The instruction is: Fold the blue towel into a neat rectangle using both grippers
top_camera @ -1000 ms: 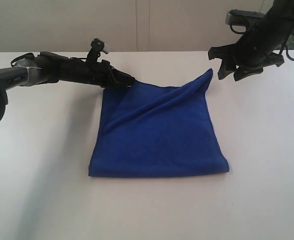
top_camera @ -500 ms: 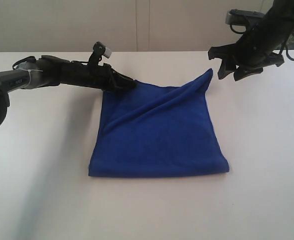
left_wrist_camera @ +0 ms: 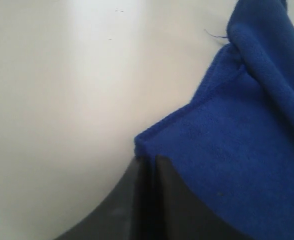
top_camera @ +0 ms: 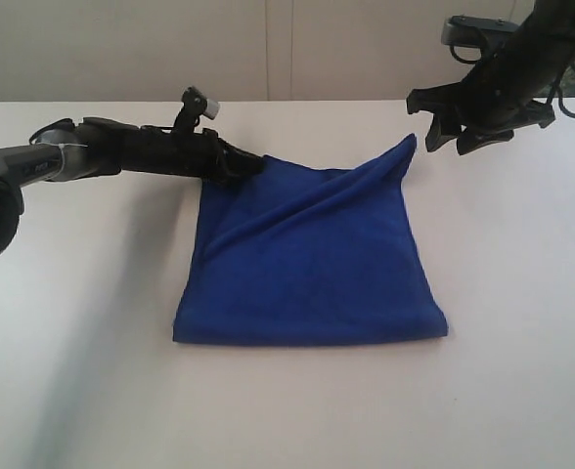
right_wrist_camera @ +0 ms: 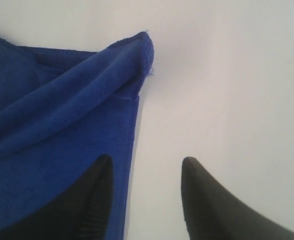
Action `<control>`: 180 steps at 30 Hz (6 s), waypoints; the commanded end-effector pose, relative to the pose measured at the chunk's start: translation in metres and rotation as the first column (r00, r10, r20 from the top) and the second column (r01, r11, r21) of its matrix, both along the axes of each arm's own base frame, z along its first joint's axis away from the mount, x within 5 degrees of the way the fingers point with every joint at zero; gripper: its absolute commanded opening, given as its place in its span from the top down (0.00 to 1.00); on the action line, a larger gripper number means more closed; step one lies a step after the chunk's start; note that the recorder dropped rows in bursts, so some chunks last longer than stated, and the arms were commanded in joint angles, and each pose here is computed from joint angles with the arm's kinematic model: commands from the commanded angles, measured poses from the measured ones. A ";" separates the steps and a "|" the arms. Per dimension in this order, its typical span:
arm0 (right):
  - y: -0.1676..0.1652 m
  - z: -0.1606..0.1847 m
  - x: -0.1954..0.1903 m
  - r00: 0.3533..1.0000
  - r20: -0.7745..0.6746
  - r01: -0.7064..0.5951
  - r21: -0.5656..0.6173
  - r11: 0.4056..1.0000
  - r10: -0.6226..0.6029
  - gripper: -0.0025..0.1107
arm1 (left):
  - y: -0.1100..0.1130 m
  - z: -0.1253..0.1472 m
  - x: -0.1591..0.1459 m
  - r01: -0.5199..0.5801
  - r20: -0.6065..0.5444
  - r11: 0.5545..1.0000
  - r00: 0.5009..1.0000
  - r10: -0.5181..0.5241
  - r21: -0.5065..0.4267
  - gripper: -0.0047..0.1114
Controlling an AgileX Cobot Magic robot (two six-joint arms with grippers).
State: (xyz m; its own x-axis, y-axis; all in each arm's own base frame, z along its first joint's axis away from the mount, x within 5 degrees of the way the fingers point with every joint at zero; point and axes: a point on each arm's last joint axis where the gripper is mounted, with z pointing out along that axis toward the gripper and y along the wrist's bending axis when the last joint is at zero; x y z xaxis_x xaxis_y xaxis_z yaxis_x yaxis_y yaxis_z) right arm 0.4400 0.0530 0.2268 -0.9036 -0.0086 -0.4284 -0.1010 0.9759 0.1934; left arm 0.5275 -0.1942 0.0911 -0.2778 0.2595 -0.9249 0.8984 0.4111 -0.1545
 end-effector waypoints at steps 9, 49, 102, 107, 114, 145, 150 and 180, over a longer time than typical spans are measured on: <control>-0.001 0.000 -0.001 1.000 -0.002 0.007 0.003 1.000 -0.007 0.61 | -0.009 0.004 0.000 -0.046 -0.056 0.998 0.997 0.044 -0.033 0.96; -0.001 0.001 0.001 1.000 0.021 0.012 0.003 1.000 -0.012 0.61 | -0.003 0.013 0.007 -0.091 0.007 0.992 0.996 0.092 -0.083 0.96; -0.001 0.001 0.001 1.000 0.020 0.008 0.002 1.000 -0.008 0.61 | 0.038 0.074 0.009 -0.169 -0.077 0.983 0.982 0.175 0.078 0.96; -0.001 0.001 0.001 1.000 0.020 0.008 0.002 1.000 -0.008 0.61 | 0.041 0.074 0.011 -0.190 -0.071 0.978 0.978 0.196 0.088 0.96; -0.001 0.001 0.001 1.000 0.020 0.008 0.002 1.000 -0.008 0.61 | 0.046 0.071 0.013 -0.208 -0.069 0.970 0.974 0.218 0.122 0.96; -0.001 0.001 0.001 1.000 0.020 0.008 0.002 1.000 -0.008 0.61 | 0.051 0.042 0.016 -0.211 -0.059 0.949 0.971 0.230 0.233 0.57; -0.001 0.001 0.001 1.000 0.020 0.010 0.008 1.000 -0.011 0.61 | 0.052 0.051 0.014 -0.223 -0.073 0.944 0.966 0.247 0.245 0.55; 0.045 -0.010 -0.063 0.933 -0.265 -0.221 0.109 0.969 0.242 0.98 | 0.019 0.172 -0.092 0.056 -0.428 0.760 0.852 0.301 0.647 0.96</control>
